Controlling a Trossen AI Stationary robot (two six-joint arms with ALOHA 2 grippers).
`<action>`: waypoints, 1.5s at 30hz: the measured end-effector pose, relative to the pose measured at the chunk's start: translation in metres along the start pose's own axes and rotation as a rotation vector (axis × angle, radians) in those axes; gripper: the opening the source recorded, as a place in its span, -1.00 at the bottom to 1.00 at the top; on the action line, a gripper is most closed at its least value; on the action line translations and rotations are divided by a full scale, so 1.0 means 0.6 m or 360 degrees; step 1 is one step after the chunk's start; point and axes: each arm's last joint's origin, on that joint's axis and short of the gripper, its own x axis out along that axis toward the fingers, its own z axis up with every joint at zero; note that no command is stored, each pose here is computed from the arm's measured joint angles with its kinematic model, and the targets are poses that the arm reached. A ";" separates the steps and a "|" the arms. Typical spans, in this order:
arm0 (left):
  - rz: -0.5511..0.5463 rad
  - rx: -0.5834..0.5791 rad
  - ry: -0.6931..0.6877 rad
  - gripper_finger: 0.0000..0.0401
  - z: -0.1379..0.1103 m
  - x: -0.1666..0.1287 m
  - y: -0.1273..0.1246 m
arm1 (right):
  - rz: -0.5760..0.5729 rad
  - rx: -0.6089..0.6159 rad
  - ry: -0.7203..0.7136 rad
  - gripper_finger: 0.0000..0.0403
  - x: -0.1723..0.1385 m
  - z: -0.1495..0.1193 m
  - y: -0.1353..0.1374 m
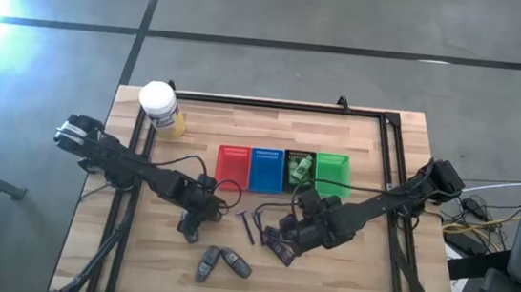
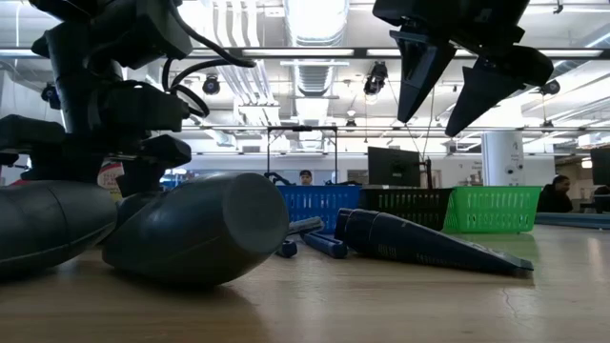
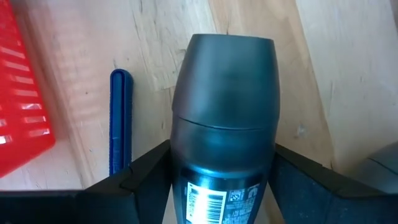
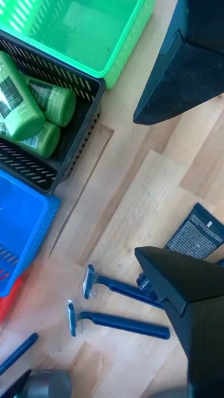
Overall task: Pick & Place Travel size toiletries
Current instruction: Put the deodorant into the green basket
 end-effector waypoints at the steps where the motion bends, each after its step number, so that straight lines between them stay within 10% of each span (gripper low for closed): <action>1: 0.0000 -0.0001 0.0002 0.22 0.000 0.000 0.000 | -0.0001 -0.0002 0.0000 0.64 0.000 0.000 0.000; 25: -0.0004 -0.0017 -0.0010 0.03 -0.017 0.002 0.000 | 0.0024 0.0010 -0.0001 0.55 0.001 0.001 0.003; 45: 0.0087 -0.0100 -0.0568 0.03 0.073 -0.127 0.012 | 0.0676 -0.0024 -0.0136 0.41 -0.053 0.038 0.055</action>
